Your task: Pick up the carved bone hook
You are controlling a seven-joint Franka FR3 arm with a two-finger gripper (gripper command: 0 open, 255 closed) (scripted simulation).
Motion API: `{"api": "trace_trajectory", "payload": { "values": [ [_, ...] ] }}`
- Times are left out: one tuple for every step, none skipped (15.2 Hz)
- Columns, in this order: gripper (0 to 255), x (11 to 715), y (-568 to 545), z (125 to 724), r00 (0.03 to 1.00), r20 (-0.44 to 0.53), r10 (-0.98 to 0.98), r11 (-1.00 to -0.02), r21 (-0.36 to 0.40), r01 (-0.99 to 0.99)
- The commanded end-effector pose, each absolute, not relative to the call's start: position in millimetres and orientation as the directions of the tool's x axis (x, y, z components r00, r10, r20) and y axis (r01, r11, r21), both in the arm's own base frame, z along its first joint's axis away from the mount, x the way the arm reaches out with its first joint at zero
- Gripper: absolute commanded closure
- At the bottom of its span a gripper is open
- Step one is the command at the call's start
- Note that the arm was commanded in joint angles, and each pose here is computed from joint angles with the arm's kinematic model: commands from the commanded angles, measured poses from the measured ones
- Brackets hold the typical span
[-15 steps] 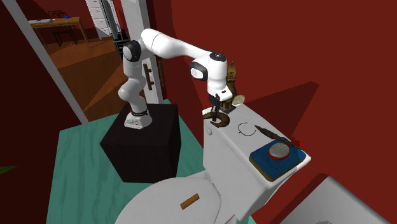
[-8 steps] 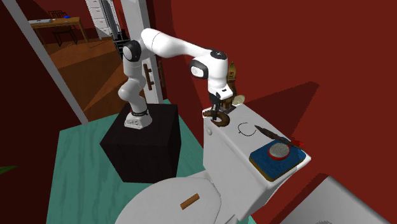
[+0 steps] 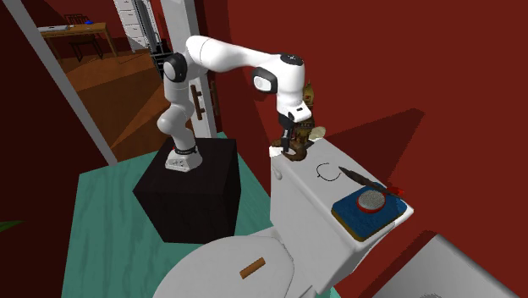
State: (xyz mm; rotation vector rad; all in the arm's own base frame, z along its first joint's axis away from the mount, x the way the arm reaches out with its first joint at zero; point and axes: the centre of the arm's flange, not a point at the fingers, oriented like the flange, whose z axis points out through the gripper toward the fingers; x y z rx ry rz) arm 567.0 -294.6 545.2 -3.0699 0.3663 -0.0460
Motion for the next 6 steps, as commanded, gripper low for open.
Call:
{"api": "trace_trajectory", "payload": {
  "values": [
    [255,567.1,-294.8,556.5,0.972,0.024,-0.236,-0.971,-0.053,-0.234],
    [255,567.1,-294.8,561.8,0.972,0.024,-0.236,-0.971,-0.053,-0.234],
    [255,567.1,-294.8,567.1,0.972,0.024,-0.236,-0.971,-0.053,-0.234],
    [255,567.1,-294.8,572.3,0.972,0.024,-0.236,-0.971,-0.053,-0.234],
    [255,567.1,-294.8,573.2,0.972,0.024,-0.236,-0.971,-0.053,-0.234],
    [255,567.1,-294.8,573.2,0.972,0.024,-0.236,-0.971,-0.053,-0.234]
  ]
}}
